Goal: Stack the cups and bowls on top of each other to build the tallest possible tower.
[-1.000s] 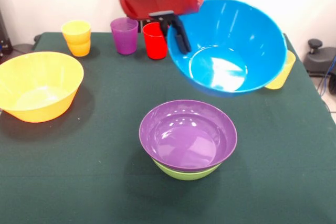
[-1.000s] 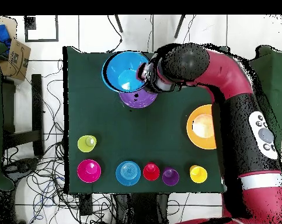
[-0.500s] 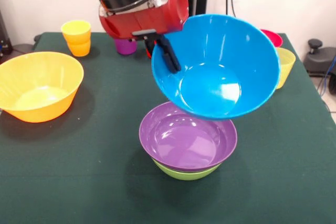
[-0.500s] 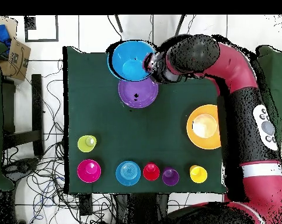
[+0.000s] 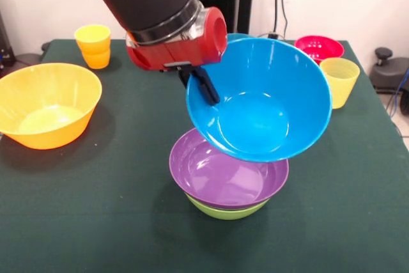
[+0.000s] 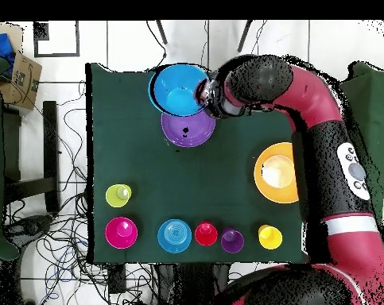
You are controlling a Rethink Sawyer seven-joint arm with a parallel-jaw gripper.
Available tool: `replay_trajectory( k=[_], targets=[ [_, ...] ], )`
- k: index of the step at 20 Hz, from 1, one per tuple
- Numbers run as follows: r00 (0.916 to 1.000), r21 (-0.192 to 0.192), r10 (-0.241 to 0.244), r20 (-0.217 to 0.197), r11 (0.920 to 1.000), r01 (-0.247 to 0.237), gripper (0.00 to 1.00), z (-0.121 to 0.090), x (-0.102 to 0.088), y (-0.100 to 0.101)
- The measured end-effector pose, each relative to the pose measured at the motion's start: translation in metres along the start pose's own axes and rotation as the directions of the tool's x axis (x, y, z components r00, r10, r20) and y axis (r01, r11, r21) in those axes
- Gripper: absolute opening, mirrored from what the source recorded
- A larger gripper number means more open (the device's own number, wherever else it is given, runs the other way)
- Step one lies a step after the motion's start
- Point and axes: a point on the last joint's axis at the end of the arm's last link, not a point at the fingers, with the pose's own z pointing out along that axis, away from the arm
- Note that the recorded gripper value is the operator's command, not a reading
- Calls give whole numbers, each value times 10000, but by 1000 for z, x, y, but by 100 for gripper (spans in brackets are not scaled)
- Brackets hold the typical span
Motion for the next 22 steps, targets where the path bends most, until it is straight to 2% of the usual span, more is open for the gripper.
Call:
replay_trajectory(
  k=[4, 8, 15, 22],
  targets=[
    [9999, 16, -50, -134, 10000, 51, 0, 12, 1, -3],
    [9999, -30, -104, -96, 9999, 103, 0, 17, 1, -4],
    [9989, -187, -191, 421, 9996, 199, 0, 24, 2, -14],
    [9988, -290, -10, 489, 9996, 25, 0, 20, 4, -35]
  ],
)
